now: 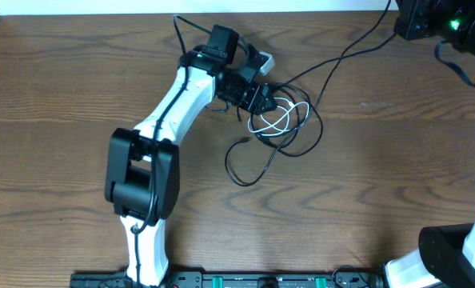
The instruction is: Untangle cables
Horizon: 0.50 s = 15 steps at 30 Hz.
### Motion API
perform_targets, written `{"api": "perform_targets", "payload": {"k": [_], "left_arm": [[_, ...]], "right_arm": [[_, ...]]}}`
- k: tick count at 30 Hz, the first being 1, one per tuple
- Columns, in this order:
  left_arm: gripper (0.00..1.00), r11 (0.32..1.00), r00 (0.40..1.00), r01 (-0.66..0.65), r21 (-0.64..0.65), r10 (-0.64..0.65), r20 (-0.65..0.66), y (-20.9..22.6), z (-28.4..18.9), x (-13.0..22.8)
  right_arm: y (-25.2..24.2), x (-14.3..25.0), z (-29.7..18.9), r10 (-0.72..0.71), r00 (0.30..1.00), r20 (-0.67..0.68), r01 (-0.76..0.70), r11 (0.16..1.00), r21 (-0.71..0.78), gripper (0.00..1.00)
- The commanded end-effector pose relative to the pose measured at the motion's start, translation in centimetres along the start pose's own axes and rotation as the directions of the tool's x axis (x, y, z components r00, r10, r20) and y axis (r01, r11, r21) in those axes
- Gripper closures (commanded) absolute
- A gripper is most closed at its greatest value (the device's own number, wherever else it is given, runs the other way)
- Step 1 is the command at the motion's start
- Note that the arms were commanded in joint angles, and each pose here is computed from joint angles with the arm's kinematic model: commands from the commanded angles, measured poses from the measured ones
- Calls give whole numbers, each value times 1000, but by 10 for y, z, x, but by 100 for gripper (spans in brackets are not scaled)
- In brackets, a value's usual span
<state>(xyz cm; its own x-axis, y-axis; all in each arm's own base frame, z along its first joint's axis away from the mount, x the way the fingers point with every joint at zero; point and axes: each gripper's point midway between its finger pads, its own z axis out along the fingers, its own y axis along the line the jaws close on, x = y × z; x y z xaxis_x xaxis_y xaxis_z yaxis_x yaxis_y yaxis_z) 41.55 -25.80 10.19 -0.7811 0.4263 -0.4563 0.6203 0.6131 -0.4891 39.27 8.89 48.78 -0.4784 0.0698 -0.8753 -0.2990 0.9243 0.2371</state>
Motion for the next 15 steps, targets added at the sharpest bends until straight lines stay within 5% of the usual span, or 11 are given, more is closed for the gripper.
{"api": "perform_targets", "payload": {"k": [1, 2, 4, 15], "left_arm": [[75, 1000, 1000, 7, -25, -7, -5, 9, 2, 1], [86, 999, 1000, 20, -49, -20, -6, 13, 1, 1], [92, 994, 999, 38, -99, -38, 4, 21, -6, -2], [93, 968, 960, 82, -238, -13, 279, -10, -150, -43]], "right_arm": [[-1, 2, -1, -2, 1000, -10, 2, 1000, -3, 99], [-1, 4, -1, 0, 1000, -15, 0, 1000, -2, 99], [-2, 8, 1, 5, 999, -32, -5, 1000, 1, 99], [-29, 42, 32, 85, 984, -155, -78, 996, 49, 99]]}}
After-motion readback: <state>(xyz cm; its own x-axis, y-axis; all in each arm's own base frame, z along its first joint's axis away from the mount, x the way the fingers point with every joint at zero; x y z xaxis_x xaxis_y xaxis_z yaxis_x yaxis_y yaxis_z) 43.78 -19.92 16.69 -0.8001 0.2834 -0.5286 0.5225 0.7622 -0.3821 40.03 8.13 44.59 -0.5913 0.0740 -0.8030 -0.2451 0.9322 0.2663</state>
